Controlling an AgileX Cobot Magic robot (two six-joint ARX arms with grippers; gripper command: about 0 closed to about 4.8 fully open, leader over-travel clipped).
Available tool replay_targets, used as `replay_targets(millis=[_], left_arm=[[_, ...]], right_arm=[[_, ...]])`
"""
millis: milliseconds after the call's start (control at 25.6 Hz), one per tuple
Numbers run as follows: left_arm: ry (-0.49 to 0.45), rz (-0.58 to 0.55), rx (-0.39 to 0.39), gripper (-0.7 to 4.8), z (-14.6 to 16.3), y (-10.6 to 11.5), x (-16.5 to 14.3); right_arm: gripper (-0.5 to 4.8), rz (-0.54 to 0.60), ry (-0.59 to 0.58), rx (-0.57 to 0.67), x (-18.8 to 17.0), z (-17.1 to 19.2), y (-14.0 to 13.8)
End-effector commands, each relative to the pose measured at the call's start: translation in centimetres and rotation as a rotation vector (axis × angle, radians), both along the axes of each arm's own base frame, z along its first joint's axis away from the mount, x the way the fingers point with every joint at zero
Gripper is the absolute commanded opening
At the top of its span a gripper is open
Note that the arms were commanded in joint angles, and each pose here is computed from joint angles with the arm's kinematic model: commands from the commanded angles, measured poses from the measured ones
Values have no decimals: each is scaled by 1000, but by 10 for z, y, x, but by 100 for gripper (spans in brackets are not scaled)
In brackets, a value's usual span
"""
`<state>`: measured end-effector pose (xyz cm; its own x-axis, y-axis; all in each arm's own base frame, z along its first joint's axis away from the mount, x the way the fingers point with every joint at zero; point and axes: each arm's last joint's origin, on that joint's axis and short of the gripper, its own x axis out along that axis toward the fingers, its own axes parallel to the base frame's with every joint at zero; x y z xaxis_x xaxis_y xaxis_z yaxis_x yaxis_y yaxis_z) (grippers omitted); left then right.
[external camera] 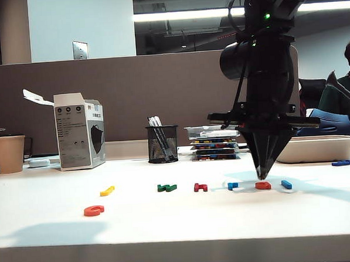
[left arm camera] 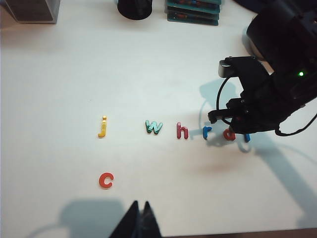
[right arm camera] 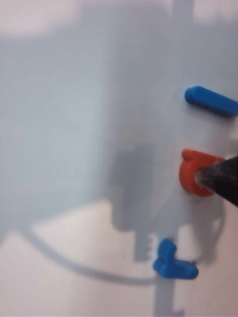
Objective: Select the appropriate letters from the row of letter magnets placed on the table to arrange into the word "car".
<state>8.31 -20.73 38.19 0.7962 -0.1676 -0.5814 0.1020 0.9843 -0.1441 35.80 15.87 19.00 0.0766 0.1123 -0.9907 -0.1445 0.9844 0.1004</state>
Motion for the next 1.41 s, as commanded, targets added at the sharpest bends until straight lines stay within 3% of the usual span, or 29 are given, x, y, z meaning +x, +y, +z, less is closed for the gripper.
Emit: replay_targets(millis=[39, 978, 1409], left_arm=[[-10, 3, 3, -5, 1, 1, 0], [-10, 3, 3, -5, 1, 1, 0], [-10, 3, 3, -5, 1, 1, 0]], right_arm=[[-6, -10, 10, 3, 0, -2, 0], [-6, -94, 79, 19, -3, -8, 4], [-6, -62, 108, 30, -19, -7, 32]])
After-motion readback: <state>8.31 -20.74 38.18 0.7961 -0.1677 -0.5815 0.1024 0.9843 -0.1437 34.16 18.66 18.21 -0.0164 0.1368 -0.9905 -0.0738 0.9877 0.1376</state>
